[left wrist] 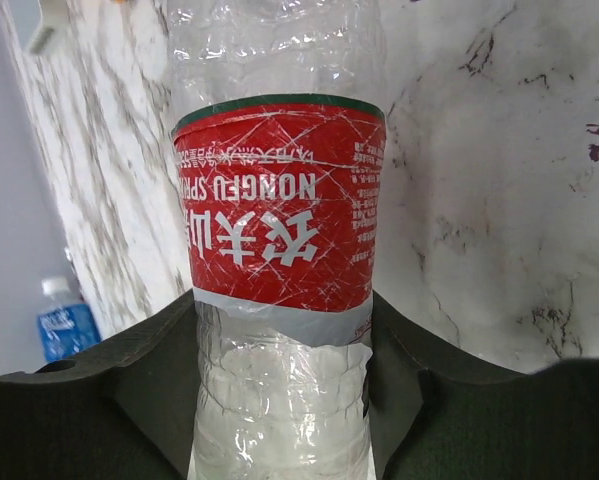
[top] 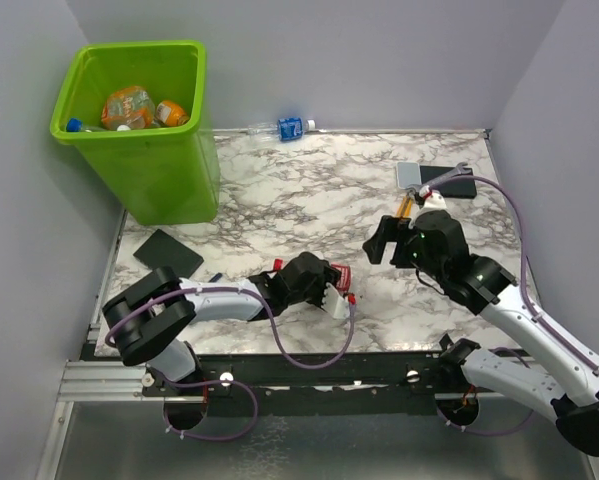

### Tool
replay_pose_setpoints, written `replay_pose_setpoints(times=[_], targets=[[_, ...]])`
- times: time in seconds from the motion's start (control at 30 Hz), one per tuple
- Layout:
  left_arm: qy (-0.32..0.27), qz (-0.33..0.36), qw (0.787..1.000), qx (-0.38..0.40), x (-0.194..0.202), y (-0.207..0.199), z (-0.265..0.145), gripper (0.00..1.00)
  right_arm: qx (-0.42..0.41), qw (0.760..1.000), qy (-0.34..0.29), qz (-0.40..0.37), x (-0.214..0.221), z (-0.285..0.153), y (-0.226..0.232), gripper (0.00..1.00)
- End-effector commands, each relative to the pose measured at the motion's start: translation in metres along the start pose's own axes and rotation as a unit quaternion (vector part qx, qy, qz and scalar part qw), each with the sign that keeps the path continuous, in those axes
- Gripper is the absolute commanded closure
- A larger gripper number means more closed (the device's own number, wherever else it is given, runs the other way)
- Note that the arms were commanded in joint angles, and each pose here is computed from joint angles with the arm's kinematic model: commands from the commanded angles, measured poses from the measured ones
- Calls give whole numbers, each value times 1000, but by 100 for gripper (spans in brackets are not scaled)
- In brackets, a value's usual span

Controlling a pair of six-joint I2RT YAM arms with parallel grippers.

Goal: Put the plastic bottles in the bin
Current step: Move the plastic bottle to the center of the board.

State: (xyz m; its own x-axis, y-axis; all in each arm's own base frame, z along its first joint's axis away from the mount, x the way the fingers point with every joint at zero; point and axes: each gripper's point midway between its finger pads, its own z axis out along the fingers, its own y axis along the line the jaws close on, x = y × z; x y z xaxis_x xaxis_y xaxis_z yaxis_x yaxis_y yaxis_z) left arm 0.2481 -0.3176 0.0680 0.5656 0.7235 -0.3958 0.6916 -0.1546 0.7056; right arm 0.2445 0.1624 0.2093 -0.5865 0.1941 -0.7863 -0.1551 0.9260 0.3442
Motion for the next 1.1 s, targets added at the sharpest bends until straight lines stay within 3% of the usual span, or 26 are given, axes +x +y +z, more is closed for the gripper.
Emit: replay_pose_setpoints(times=[0.0, 0.1, 0.23, 0.27, 0.57, 0.77, 0.83, 0.9, 1.0, 1.07], targets=[[-26, 96, 995, -7, -19, 16, 14, 42, -11, 998, 51, -16, 25, 4, -2, 0], [-25, 102, 994, 2, -22, 13, 20, 35, -2, 997, 68, -18, 42, 9, -10, 0], [-27, 86, 996, 8, -25, 7, 22, 3, 6, 997, 79, -10, 61, 16, -19, 0], [-31, 75, 997, 1, -27, 9, 22, 1, 4, 997, 80, -7, 65, 17, -20, 0], [-51, 0, 996, -79, -40, 45, -2, 1, 13, 999, 44, 5, 57, 21, -24, 0], [-114, -134, 968, -178, -63, 82, -62, 1, -3, 1000, 23, -2, 39, 46, -7, 0], [-135, -221, 945, -200, -66, 88, -79, 1, -7, 1000, 24, -6, 35, 59, -1, 0], [-151, -353, 895, -228, -63, 97, -94, 1, -11, 999, 27, -14, 32, 73, 5, 0], [-151, -565, 771, -252, -45, 93, -96, 1, -25, 999, 39, -18, 29, 92, 18, 0], [-158, -663, 690, -243, -37, 80, -90, 1, -37, 998, 54, -20, 34, 105, 26, 0]])
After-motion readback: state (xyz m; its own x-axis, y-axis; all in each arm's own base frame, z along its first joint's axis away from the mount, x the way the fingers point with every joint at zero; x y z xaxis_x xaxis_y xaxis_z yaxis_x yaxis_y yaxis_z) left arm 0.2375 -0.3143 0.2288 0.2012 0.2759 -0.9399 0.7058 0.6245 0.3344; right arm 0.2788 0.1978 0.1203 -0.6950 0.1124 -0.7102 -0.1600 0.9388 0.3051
